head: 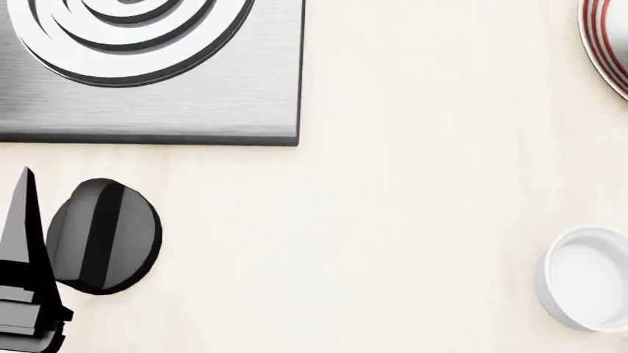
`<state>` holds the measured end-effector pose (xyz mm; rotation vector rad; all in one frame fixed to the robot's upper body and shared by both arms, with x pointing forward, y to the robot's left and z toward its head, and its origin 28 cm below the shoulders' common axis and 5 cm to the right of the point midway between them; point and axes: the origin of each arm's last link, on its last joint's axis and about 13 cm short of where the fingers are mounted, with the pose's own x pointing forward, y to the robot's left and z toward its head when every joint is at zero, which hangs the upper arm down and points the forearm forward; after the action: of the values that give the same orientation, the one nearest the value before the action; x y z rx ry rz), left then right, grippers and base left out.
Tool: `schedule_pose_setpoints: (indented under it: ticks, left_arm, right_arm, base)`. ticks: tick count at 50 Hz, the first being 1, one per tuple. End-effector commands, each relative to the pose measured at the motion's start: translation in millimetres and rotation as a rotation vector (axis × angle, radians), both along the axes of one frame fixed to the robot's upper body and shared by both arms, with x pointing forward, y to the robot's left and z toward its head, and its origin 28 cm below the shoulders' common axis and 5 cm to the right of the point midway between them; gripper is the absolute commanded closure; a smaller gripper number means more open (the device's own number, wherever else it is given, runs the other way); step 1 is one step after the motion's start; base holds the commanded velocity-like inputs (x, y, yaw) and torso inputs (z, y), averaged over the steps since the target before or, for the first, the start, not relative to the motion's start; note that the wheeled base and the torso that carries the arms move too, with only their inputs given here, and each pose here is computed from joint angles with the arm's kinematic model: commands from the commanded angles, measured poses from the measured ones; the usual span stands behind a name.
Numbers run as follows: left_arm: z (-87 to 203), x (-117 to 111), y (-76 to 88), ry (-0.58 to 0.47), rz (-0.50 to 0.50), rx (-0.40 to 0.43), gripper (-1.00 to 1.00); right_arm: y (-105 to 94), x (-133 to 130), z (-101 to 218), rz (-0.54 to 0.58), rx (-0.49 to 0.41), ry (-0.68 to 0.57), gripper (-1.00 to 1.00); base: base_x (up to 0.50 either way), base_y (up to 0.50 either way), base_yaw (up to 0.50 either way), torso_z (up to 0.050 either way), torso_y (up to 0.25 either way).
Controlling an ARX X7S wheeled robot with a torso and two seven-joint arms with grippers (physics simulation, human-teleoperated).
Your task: Pick the akita bowl next to the ramekin and place it on the plate.
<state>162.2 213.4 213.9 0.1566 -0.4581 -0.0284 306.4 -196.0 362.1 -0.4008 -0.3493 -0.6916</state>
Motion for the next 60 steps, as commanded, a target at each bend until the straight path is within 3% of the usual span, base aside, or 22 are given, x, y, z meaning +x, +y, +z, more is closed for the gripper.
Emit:
schedule_pose_setpoints:
  ticks: [1, 20, 60]
  left_arm:
    - [1.2, -0.7, -0.2, -0.002, -0.002, -0.003, -1.00]
    - [1.9, -1.3, -1.0, -0.005, -0.003, -0.007, -1.00]
    - [4.3, -3.0, 0.4, -0.017, 0.003, -0.018, -1.00]
  right_arm:
    - [12.5, -19.8, -18.8, 0.031, -0.077, -0.082, -1.00]
    - [34.6, -47.5, -57.9, 0.108, -0.139, -0.158, -1.00]
    - [85.0, -85.0, -103.8, 0.299, -0.217, -0.252, -1.00]
  base:
    - [0.00, 0.00, 0.00, 0.000, 0.000]
    - [0.00, 0.00, 0.00, 0.000, 0.000]
    - [0.00, 0.00, 0.00, 0.000, 0.000]
